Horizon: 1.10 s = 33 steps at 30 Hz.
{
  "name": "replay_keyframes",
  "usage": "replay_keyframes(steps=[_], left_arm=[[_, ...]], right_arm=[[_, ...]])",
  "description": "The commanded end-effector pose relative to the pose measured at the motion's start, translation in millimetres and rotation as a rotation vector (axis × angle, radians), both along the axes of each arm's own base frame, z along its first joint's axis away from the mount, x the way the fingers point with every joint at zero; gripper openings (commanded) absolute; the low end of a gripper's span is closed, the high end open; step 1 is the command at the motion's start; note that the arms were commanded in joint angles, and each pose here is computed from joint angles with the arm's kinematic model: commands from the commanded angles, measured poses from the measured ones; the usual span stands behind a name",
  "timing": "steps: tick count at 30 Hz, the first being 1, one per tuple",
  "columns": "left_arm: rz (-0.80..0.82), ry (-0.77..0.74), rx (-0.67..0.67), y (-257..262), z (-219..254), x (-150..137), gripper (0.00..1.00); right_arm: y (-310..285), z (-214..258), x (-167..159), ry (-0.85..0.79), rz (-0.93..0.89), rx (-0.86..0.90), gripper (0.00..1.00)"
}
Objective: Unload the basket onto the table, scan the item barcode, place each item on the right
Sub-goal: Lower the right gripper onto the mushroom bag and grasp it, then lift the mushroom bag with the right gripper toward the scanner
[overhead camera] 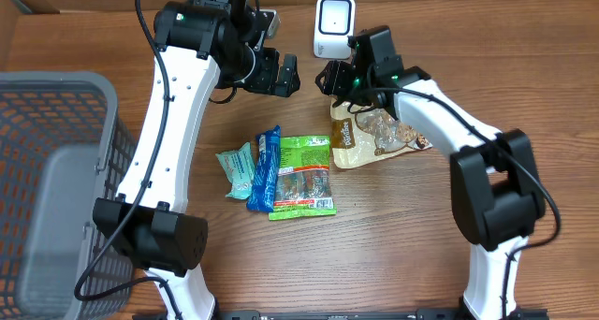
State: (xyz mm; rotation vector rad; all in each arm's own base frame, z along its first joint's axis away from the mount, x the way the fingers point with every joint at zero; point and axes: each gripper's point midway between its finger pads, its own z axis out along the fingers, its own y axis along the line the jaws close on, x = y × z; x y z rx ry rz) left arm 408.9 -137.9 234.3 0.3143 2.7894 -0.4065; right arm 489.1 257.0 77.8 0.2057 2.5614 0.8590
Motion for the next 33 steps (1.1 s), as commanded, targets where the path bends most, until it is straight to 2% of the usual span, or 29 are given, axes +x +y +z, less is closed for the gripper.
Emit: replay_keyframes(steps=[1, 4, 8, 12, 17, 24, 28, 33], left_arm=[[-0.033, -0.020, -0.004, -5, 4, 1, 1.00], [-0.033, -0.020, -0.004, -5, 4, 1, 1.00], [-0.033, -0.020, -0.005, -5, 4, 1, 1.00], [-0.033, -0.020, -0.005, -5, 4, 1, 1.00], [-0.033, -0.020, -0.004, -5, 4, 1, 1.00], [-0.033, -0.020, -0.005, -5, 4, 1, 1.00], [-0.034, -0.020, -0.004, -5, 4, 1, 1.00], [-0.033, -0.020, -0.004, -4, 4, 1, 1.00]], right_arm=[[-1, -17, 2, 0.088, -0.084, 0.043, 0.59], [-2, -26, -10, 0.147, -0.071, 0.031, 0.59], [-4, -38, -56, 0.345, 0.035, 0.055, 0.55], [-19, -39, -76, 0.426, 0.096, 0.031, 0.53], [-37, -15, -76, 0.414, 0.173, 0.020, 0.52], [-70, 61, -59, 0.264, 0.275, -0.016, 0.53], [-103, 93, -52, 0.174, 0.323, -0.091, 0.65], [-171, 66, -53, 0.247, 0.233, -0.335, 0.80]])
